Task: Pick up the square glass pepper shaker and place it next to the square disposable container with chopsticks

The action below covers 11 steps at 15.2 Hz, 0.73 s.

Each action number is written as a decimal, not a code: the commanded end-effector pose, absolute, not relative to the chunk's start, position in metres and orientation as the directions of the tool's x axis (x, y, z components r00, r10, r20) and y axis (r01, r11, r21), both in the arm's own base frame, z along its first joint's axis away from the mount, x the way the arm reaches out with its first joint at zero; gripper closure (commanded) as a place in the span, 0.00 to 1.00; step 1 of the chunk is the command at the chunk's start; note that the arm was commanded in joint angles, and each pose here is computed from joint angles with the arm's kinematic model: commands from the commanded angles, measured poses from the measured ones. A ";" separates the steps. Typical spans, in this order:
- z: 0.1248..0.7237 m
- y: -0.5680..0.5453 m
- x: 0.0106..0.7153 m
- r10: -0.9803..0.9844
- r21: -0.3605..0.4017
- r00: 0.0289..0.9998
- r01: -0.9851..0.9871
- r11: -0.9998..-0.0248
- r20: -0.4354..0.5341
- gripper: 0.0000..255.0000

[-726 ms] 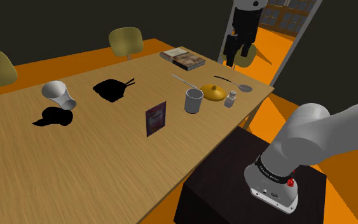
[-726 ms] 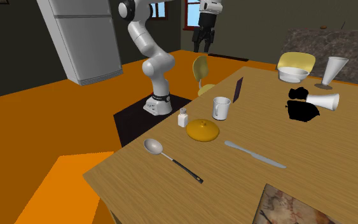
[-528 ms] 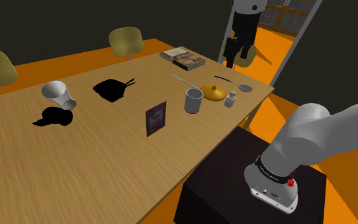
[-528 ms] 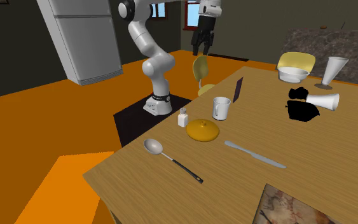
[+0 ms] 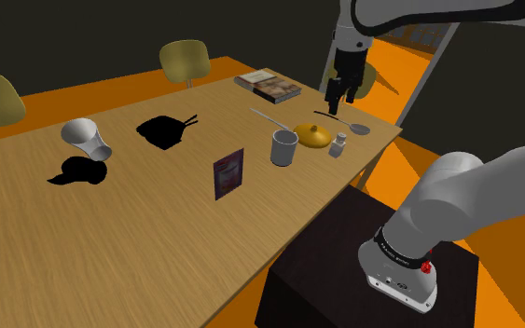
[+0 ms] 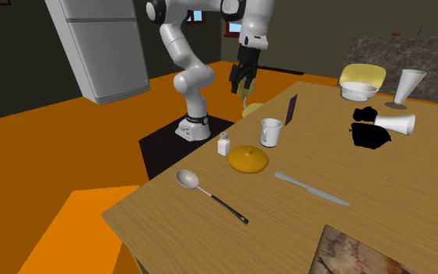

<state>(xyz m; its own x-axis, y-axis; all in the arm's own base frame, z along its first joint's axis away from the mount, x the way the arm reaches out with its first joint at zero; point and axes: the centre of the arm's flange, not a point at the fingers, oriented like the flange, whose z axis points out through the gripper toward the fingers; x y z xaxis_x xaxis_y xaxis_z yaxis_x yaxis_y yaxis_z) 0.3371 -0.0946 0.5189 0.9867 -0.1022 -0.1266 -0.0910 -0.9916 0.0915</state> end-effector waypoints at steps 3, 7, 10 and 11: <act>0.476 -0.134 0.345 -0.090 0.068 0.984 -0.080 -0.994 -0.153 0.00; 0.433 -0.169 0.354 -0.078 0.046 0.981 -0.071 -0.996 -0.179 0.00; 0.401 -0.195 0.361 -0.069 0.028 0.978 -0.065 -0.997 -0.199 0.00; 0.390 -0.203 0.363 -0.066 0.022 0.976 -0.063 -0.998 -0.206 0.00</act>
<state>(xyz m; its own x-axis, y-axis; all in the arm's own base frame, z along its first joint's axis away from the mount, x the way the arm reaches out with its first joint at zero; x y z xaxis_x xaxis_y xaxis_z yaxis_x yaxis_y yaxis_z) 0.3605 -0.1892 0.4002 0.9774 -0.0698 -0.1997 -0.0657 -0.9975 0.0274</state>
